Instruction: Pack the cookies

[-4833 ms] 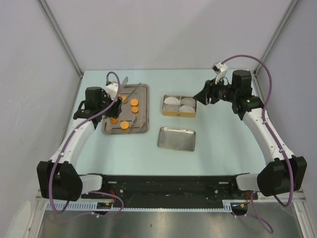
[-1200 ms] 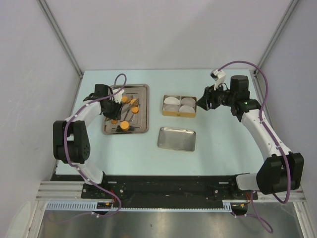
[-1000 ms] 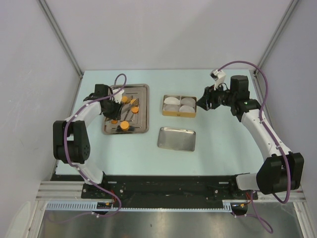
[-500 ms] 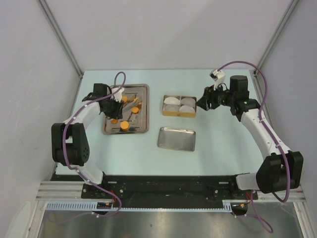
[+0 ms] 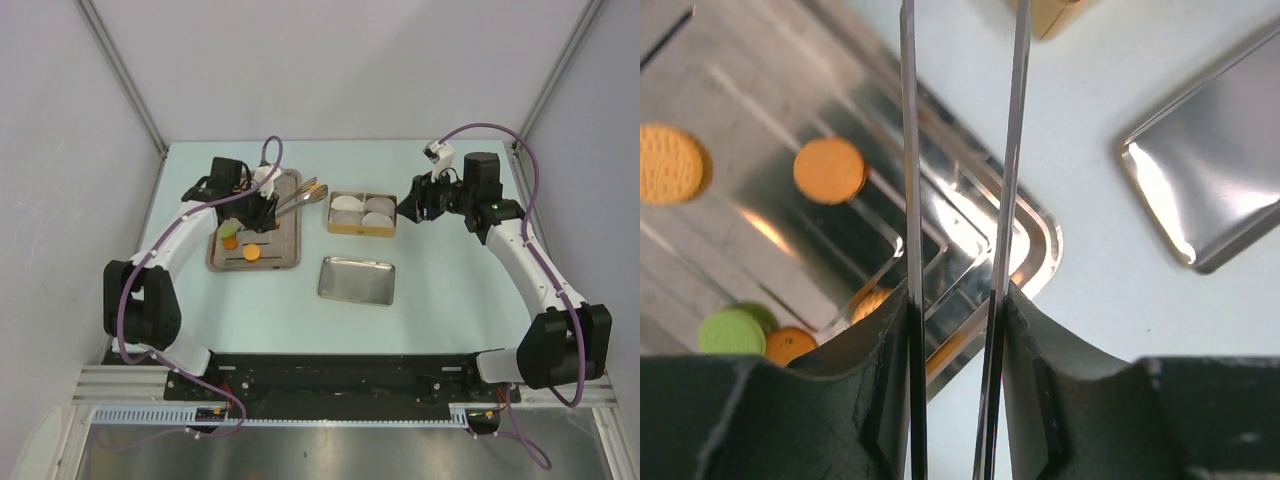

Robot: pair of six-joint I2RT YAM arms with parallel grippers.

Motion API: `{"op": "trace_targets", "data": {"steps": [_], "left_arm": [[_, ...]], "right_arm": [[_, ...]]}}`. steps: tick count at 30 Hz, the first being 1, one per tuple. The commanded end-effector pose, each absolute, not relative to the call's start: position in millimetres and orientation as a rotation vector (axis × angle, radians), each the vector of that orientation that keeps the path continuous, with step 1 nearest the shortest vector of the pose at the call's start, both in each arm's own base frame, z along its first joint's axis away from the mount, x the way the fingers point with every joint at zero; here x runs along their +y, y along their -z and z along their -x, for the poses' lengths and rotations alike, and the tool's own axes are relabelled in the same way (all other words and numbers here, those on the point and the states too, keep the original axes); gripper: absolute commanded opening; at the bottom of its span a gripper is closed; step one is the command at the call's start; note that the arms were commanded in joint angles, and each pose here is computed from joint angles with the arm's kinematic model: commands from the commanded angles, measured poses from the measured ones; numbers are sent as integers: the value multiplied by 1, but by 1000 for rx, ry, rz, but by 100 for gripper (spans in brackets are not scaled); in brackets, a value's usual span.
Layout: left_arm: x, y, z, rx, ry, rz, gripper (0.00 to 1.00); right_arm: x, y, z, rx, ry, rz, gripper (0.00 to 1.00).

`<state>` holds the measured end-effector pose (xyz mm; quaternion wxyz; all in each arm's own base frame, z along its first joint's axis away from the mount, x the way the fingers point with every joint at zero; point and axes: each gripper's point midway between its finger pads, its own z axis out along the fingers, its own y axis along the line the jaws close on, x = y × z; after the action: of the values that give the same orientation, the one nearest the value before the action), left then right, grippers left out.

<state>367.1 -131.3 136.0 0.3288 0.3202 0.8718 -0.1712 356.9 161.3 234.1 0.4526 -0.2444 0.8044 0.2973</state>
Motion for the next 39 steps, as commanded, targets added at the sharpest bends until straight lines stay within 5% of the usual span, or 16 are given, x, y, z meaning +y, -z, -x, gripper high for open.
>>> {"op": "trace_targets", "data": {"steps": [1,14,39], "left_arm": [[-164,-185,-377,2126,471,-910,27],[-216,-163,-376,2135,491,-1049,27],[-216,-124,-373,2206,440,-1082,28]], "right_arm": [[156,-233,-361,1982,-706,606,54],[152,-232,-363,1987,-707,596,54],[152,-233,-361,1983,-716,600,54]]}}
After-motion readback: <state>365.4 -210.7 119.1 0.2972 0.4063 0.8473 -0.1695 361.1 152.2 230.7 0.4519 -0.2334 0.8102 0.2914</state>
